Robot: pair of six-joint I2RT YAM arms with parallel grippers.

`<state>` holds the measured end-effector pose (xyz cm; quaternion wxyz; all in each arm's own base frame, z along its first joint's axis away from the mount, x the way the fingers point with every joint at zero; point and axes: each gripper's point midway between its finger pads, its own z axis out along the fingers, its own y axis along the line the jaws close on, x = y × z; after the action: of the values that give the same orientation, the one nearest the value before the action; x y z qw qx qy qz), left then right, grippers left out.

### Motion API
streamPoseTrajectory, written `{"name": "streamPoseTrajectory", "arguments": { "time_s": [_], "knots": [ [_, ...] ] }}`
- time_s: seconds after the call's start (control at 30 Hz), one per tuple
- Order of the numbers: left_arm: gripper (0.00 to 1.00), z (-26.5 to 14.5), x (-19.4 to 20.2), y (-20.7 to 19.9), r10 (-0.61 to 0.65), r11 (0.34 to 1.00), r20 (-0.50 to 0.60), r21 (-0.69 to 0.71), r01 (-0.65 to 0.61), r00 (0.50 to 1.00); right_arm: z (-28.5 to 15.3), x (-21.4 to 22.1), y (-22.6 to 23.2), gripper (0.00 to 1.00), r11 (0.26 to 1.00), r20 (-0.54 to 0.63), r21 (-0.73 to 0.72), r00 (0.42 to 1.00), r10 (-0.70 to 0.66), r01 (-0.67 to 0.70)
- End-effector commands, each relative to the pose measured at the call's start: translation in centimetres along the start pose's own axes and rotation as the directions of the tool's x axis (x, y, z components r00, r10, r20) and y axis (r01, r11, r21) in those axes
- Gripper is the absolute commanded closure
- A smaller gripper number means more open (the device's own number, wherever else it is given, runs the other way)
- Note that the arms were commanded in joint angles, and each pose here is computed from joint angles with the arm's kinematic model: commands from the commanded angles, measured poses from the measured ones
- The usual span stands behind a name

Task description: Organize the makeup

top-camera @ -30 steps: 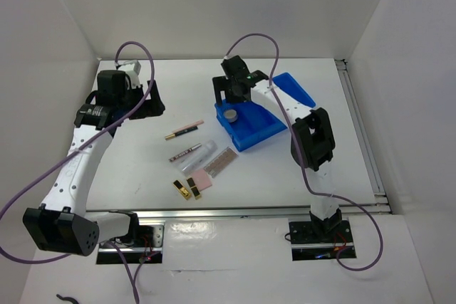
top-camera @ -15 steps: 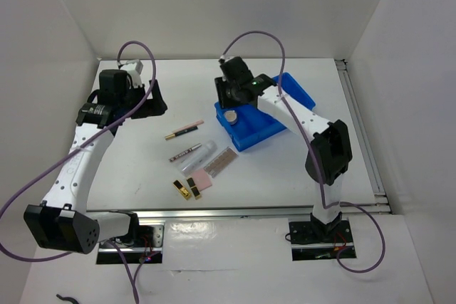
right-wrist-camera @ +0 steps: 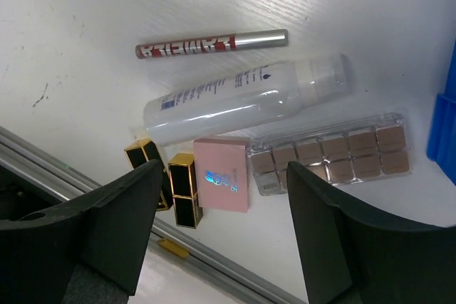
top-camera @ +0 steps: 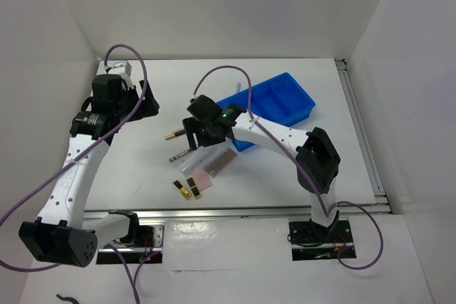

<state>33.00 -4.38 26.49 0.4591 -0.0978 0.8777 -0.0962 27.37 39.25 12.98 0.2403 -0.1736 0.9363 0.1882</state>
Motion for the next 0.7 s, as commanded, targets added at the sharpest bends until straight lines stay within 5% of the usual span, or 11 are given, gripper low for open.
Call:
{"name": "streamPoseTrajectory", "arguments": {
  "time_s": [0.0,0.13,0.27,0.4,0.67],
  "knots": [
    [0.04,-0.1,0.3,-0.3,-0.011,1.0,0.0,0.015,0.011,1.0,-0.1,0.6,-0.2,0.22,0.998,0.002,0.048,0.999,0.032,-0.032],
    [0.06,0.2,1.8,0.0,-0.011,1.0,-0.033,0.015,0.012,0.999,-0.8,2.4,-0.6,0.25,0.999,-0.006,0.04,0.999,0.031,-0.031],
    [0.06,0.1,2.0,0.1,-0.011,1.0,-0.033,0.015,0.012,0.999,-1.3,6.1,2.4,0.25,0.988,-0.031,-0.064,0.989,-0.142,0.139],
    [0.06,0.1,2.0,0.1,-0.011,1.0,-0.033,0.015,0.012,0.999,-0.3,9.2,3.5,0.52,0.976,-0.106,-0.082,0.972,-0.212,0.203],
    [0.06,-0.2,2.1,-0.1,-0.011,1.0,-0.036,0.025,0.012,0.999,1.7,12.0,5.3,0.44,0.948,-0.177,-0.125,0.934,-0.311,0.292]
  ]
}}
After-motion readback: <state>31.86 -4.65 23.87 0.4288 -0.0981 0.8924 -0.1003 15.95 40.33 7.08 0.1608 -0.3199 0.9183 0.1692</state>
